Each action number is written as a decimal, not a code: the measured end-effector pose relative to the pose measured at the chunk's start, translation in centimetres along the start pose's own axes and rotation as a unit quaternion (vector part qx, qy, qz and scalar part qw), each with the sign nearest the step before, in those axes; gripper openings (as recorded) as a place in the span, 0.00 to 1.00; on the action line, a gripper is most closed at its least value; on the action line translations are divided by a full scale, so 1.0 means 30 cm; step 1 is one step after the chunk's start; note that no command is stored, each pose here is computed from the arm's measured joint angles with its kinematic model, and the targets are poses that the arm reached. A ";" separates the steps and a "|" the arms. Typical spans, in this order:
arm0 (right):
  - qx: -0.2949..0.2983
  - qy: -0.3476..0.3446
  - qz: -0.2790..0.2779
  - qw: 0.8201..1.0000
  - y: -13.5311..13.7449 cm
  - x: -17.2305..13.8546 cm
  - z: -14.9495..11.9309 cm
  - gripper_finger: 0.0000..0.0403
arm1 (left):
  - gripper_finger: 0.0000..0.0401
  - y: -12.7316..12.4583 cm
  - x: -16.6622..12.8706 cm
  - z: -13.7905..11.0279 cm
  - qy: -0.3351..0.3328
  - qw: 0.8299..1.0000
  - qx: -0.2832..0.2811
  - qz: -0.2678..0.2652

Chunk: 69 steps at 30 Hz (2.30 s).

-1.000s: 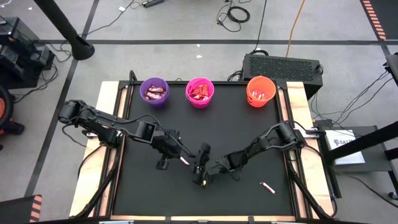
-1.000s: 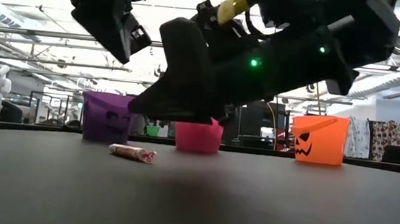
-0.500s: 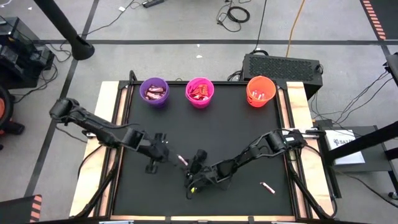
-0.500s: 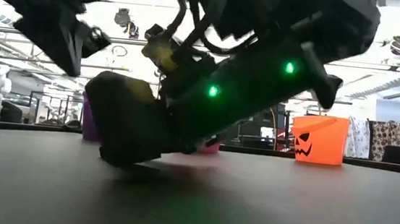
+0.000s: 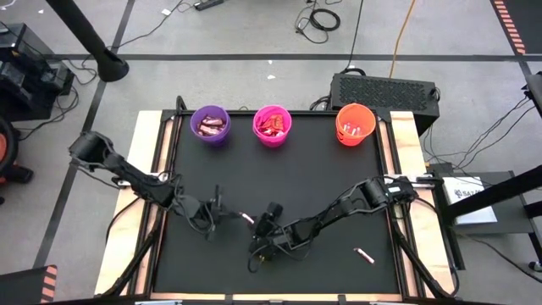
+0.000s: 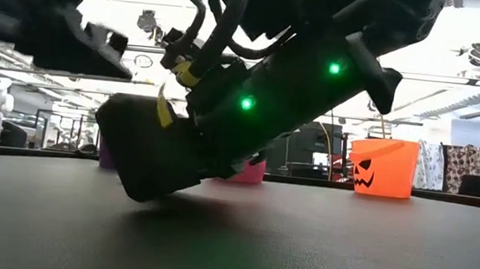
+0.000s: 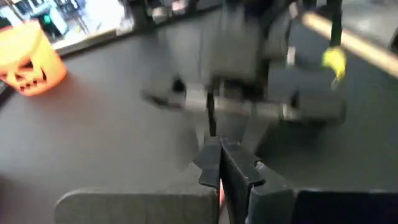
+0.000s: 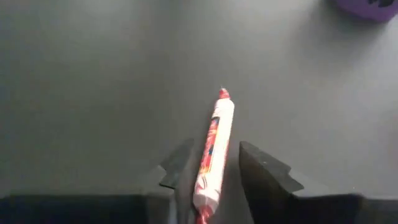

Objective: Sort candy by brand, put in halloween buckets
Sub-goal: Put the white candy into the orange bucket

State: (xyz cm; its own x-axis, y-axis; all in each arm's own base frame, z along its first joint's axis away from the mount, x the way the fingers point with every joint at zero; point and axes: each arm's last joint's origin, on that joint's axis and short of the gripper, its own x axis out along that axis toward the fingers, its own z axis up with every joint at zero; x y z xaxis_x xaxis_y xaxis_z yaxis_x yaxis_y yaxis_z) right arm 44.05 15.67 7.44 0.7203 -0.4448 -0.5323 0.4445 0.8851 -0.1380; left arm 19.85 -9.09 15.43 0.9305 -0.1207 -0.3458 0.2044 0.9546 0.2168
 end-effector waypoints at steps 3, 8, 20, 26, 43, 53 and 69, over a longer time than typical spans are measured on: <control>-0.024 0.003 -0.004 1.000 -0.002 0.000 -0.002 0.18 | 0.02 0.002 -0.005 -0.023 0.013 1.000 0.005 0.014; -0.062 0.015 -0.009 0.998 -0.021 -0.025 0.025 0.04 | 0.03 0.003 -0.006 -0.025 0.011 1.000 0.003 0.018; -0.070 0.117 -0.106 0.985 -0.339 -0.287 0.306 0.12 | 0.03 0.003 -0.006 -0.028 0.016 1.000 0.005 0.017; -0.023 0.184 -0.203 0.962 -0.615 -0.411 0.401 0.11 | 0.03 0.003 -0.006 -0.028 0.016 1.000 0.004 0.016; 0.133 0.330 -0.447 0.821 -1.261 -0.492 0.395 0.11 | 0.03 0.003 -0.006 -0.029 0.017 1.000 0.005 0.019; 0.195 0.357 -0.434 0.804 -1.358 -0.393 0.249 0.25 | 0.03 0.004 -0.006 -0.028 0.017 1.000 -0.004 0.022; 0.244 0.410 -0.306 0.824 -1.306 -0.424 0.318 0.48 | 0.03 0.004 -0.006 -0.028 0.016 1.000 -0.008 0.024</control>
State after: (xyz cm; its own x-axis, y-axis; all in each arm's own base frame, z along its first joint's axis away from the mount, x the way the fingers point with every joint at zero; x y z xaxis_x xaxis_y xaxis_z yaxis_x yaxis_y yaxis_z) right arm 22.57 -14.66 27.59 -0.2313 -0.3685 -0.9004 0.8966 0.2786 -0.3443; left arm 19.45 -8.72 14.77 0.9290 -0.0652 -0.3643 0.1537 0.9634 0.2195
